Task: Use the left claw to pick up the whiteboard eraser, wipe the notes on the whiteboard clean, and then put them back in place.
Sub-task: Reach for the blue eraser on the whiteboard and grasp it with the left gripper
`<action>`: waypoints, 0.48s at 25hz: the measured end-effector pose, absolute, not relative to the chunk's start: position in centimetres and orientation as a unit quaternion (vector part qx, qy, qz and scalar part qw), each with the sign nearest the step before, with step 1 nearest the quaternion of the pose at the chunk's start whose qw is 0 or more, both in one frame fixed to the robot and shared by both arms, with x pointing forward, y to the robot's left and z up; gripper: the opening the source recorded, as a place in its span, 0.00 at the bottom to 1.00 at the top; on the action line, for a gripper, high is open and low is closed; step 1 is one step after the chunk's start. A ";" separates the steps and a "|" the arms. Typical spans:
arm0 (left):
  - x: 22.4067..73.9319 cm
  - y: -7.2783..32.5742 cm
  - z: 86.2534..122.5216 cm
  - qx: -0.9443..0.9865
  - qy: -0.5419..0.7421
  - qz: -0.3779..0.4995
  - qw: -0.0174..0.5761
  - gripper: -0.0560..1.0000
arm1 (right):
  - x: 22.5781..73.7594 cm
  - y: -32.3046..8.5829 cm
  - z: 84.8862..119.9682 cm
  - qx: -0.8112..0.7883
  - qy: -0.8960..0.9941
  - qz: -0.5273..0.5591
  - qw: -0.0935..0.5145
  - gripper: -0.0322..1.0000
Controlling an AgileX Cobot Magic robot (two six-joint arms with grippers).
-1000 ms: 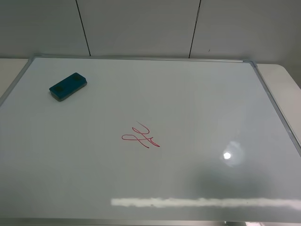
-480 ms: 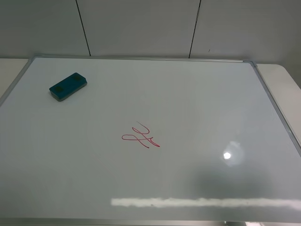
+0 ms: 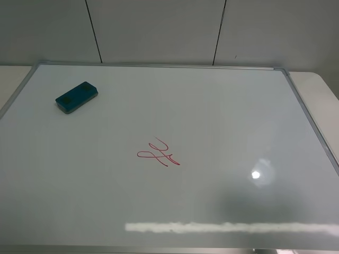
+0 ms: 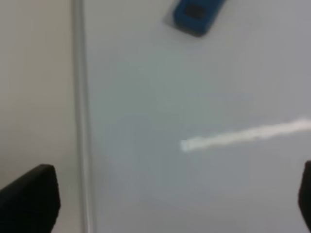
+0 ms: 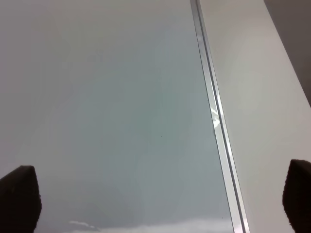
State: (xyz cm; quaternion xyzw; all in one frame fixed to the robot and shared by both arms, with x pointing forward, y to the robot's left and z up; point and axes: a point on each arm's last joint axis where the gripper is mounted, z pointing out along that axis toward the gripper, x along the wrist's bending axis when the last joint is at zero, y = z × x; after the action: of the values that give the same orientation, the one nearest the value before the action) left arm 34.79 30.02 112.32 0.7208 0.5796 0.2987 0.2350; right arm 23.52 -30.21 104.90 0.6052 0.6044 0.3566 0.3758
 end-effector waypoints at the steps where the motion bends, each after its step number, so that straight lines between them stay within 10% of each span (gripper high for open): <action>1: 35.9 29.8 112.5 0.731 0.571 0.290 0.234 0.99 | 23.5 -30.2 104.9 0.605 0.604 0.357 0.376 0.99; 12: 47.8 30.5 110.3 0.821 0.486 0.174 0.243 0.99 | 23.5 -30.2 104.9 0.605 0.604 0.357 0.376 0.99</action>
State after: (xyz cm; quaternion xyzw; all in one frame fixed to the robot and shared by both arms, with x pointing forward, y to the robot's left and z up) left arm 47.82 30.55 110.26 0.8210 0.4863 0.1738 0.2435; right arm 23.52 -30.21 104.90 0.6052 0.6044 0.3566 0.3758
